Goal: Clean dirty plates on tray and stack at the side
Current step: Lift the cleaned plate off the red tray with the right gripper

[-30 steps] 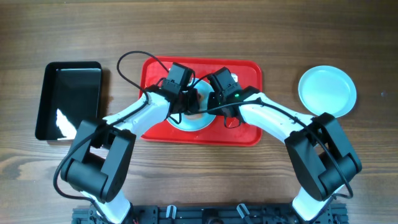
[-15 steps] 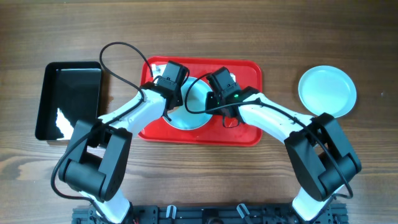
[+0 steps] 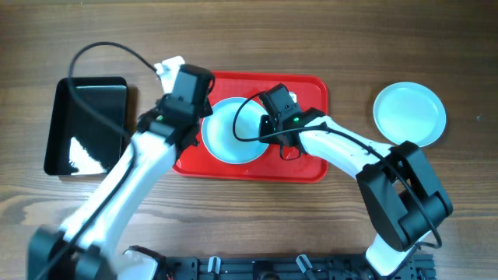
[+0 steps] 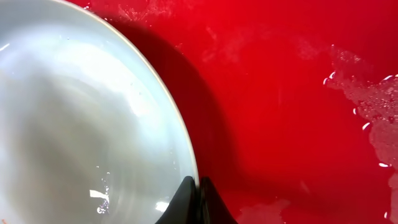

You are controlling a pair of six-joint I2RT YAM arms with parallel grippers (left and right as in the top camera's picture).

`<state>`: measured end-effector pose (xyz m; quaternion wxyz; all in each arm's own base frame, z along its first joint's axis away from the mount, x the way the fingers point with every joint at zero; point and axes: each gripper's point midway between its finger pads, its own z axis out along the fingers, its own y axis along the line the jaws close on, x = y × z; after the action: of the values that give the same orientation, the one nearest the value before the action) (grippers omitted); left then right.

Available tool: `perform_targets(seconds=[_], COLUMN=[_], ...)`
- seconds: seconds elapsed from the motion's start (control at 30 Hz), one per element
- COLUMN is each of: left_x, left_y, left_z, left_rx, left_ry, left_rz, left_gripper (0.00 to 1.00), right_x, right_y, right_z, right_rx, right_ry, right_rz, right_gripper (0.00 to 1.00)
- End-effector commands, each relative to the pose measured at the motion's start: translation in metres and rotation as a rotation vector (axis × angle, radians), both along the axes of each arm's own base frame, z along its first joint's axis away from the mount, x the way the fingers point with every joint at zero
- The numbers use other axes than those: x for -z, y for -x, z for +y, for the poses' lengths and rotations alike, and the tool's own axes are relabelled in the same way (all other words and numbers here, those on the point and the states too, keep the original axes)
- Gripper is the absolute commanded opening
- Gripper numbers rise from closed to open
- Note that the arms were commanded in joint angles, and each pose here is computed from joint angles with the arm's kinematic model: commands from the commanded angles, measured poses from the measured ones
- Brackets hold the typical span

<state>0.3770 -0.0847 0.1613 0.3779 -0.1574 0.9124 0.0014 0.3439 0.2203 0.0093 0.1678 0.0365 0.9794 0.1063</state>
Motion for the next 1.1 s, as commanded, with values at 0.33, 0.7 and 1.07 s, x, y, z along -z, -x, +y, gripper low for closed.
perform_targets(seconds=[0.33, 0.7, 1.07], left_x=[0.055, 0.077, 0.088], left_y=[0.068, 0.079, 0.076], left_z=[-0.015, -0.020, -0.023], left_rx=[0.048, 0.023, 0.030], left_ry=[0.145, 0.195, 0.207], left_rz=[0.321, 0.380, 0.366], left_gripper=[0.04, 0.04, 0.04], right_x=[-0.060, -0.164, -0.222], right_y=[-0.025, -0.036, -0.032], right_z=[-0.015, -0.074, -0.100], right_rx=[-0.093, -0.108, -0.161], right_ry=[0.141, 0.516, 0.918], right_rz=[-0.118, -0.206, -0.310], right_gripper=[0.04, 0.04, 0.04])
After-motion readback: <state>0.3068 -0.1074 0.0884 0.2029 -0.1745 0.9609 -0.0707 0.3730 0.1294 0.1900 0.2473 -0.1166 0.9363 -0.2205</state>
